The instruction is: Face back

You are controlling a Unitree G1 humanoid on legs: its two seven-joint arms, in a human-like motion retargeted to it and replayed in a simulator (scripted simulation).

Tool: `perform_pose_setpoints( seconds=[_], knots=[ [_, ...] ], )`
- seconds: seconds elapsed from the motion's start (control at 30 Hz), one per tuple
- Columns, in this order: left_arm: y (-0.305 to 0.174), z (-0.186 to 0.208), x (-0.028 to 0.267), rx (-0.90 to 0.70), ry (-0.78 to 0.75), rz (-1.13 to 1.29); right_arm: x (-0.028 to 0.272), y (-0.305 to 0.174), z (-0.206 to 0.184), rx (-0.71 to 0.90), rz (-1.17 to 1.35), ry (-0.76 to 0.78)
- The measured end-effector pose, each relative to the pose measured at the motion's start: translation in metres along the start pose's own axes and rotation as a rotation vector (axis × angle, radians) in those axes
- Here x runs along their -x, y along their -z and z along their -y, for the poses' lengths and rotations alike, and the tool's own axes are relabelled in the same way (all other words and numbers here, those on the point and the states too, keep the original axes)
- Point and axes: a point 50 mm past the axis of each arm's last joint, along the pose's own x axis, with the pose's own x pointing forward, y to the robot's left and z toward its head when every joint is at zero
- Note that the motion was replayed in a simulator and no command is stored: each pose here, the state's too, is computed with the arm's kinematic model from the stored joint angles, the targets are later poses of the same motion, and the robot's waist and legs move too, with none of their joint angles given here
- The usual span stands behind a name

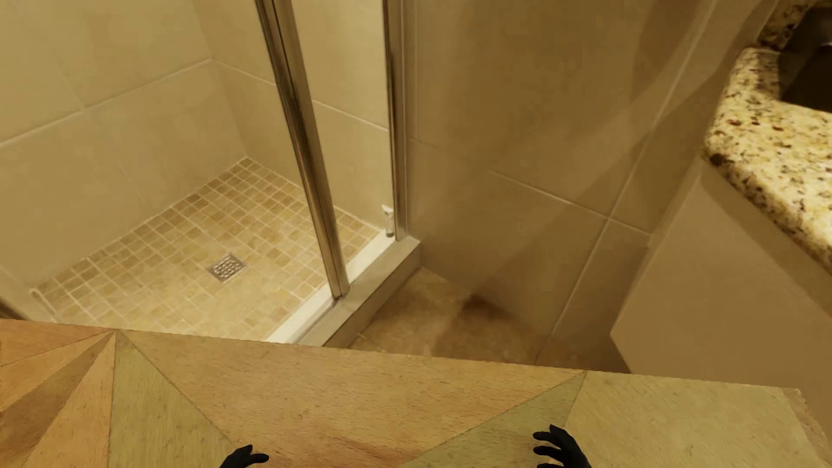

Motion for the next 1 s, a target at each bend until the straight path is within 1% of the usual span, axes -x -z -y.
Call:
perform_pose_setpoints(
  seconds=[0.03,0.07,0.13,0.17,0.2,0.23,0.27,0.3,0.4,0.43,0.47,0.5,0.53,0.57,0.6,0.63,0.67,0.73,0.77,0.8,0.83,0.87,0.93,0.97,1.0],
  knots=[
    [-0.014,0.014,-0.007,-0.002,0.027,-0.003,0.01,0.033,-0.013,0.028,-0.119,-0.047],
    [-0.012,0.021,-0.008,0.007,0.023,-0.033,0.012,0.043,-0.015,0.04,-0.179,-0.06],
    [0.008,0.008,-0.003,-0.014,-0.062,-0.114,-0.007,0.0,-0.024,0.123,-0.071,-0.1],
    [0.019,0.005,-0.001,-0.01,-0.109,-0.164,-0.011,-0.015,-0.034,0.111,-0.02,-0.112],
    [0.024,0.0,0.002,-0.025,-0.15,-0.182,-0.008,-0.001,-0.034,0.094,-0.055,-0.112],
    [0.026,-0.006,0.004,-0.045,-0.185,-0.18,-0.004,0.014,-0.026,0.071,-0.102,-0.097],
    [0.025,-0.003,0.004,-0.052,-0.203,-0.167,-0.003,0.017,-0.005,0.04,-0.113,-0.056],
    [0.018,0.009,0.004,-0.031,-0.191,-0.14,-0.004,0.015,0.003,0.077,-0.113,-0.066],
    [0.008,-0.005,0.0,0.01,-0.193,-0.098,-0.01,-0.013,-0.023,0.035,-0.005,-0.127],
    [0.015,-0.004,0.0,0.017,-0.179,-0.119,-0.013,-0.021,-0.03,0.042,0.033,-0.141],
    [0.021,-0.007,0.0,-0.012,-0.168,-0.143,-0.012,-0.023,-0.037,0.061,0.05,-0.16],
    [0.024,-0.013,0.002,-0.033,-0.178,-0.145,-0.009,-0.009,-0.033,0.046,0.011,-0.145],
    [0.023,-0.019,0.001,-0.055,-0.193,-0.138,-0.009,-0.006,-0.023,0.029,-0.003,-0.121],
    [0.018,-0.022,0.001,-0.098,-0.201,-0.115,-0.01,-0.019,-0.011,0.05,0.036,-0.111],
    [0.008,-0.008,-0.003,-0.097,-0.18,-0.085,-0.008,-0.011,-0.001,0.086,0.005,-0.112],
    [-0.003,0.008,-0.006,-0.072,-0.155,-0.06,-0.004,0.008,0.005,0.125,-0.063,-0.126],
    [0.0,0.012,-0.002,-0.05,-0.143,-0.056,-0.005,0.008,0.006,0.147,-0.073,-0.136],
    [0.015,0.007,0.003,0.005,-0.128,-0.13,-0.012,-0.01,-0.006,0.124,-0.019,-0.135],
    [0.018,0.003,0.003,0.014,-0.116,-0.149,-0.015,-0.019,-0.012,0.086,0.02,-0.118],
    [0.03,-0.004,0.007,0.009,-0.117,-0.191,-0.018,-0.034,-0.023,0.065,0.075,-0.126],
    [0.038,-0.011,0.009,-0.011,-0.116,-0.22,-0.017,-0.038,-0.027,0.03,0.109,-0.12],
    [0.04,-0.016,0.009,0.003,-0.131,-0.23,-0.016,-0.036,-0.026,0.026,0.112,-0.112],
    [0.018,-0.014,0.002,0.012,-0.165,-0.134,-0.005,-0.001,0.0,0.03,0.003,-0.054],
    [0.001,-0.005,-0.002,0.008,-0.167,-0.061,-0.001,0.012,0.007,0.05,-0.058,-0.052],
    [-0.002,0.01,-0.003,0.023,-0.155,-0.04,-0.003,0.012,0.0,0.074,-0.079,-0.075]
  ],
)
